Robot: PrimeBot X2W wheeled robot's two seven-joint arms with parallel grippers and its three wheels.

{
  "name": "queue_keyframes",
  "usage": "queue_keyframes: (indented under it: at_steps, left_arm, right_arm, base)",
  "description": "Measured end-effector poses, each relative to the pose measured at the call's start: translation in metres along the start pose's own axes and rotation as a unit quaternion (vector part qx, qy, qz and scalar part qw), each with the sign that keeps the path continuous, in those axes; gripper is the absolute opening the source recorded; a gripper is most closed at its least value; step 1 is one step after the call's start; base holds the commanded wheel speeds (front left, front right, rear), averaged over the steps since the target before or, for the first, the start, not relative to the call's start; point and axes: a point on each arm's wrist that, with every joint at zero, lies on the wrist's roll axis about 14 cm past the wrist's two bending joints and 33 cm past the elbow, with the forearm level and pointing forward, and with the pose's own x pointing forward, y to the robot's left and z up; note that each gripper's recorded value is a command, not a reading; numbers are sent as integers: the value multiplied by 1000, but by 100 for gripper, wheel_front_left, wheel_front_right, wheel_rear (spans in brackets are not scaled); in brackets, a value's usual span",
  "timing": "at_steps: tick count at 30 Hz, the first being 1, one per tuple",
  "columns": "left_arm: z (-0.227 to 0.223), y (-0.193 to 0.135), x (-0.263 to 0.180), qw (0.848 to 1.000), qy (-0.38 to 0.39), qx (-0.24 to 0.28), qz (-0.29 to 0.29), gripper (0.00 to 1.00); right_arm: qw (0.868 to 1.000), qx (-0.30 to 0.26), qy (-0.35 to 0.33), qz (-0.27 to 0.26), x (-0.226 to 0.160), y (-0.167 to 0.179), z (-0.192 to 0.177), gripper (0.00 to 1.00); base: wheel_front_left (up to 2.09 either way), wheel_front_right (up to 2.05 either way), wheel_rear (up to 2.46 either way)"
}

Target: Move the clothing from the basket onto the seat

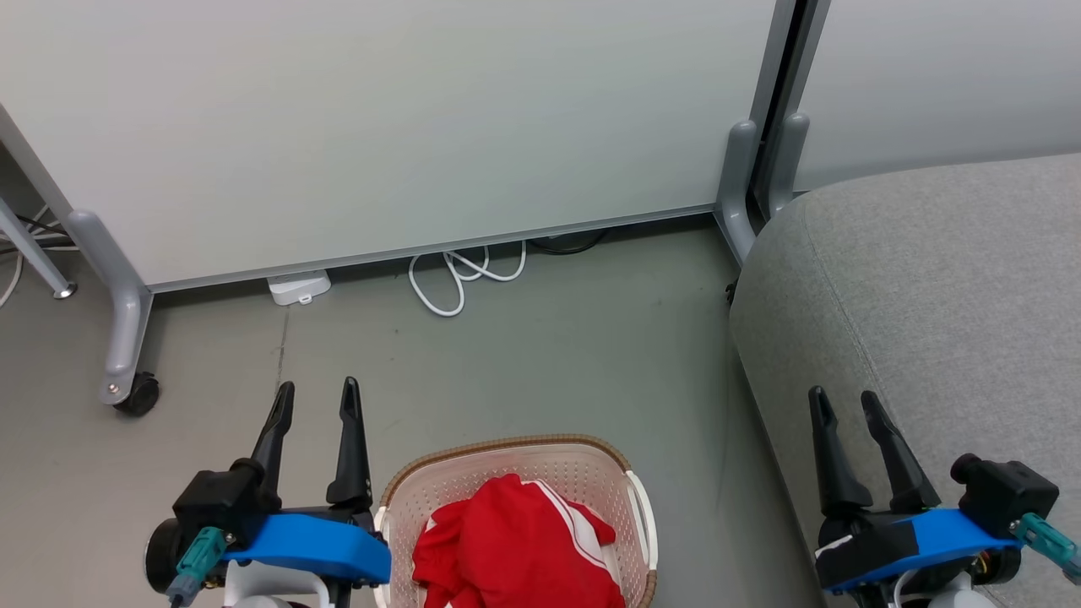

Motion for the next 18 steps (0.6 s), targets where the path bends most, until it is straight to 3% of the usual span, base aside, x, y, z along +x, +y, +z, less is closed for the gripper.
queue_keyframes:
  at_steps: [18]
  left_arm:
    - [3, -10, -1, 997, -16, 69, -24, 100]
  right_arm:
    - [997, -70, -7, 27, 2, 12, 0, 100]
  base:
    - [0, 0, 0]
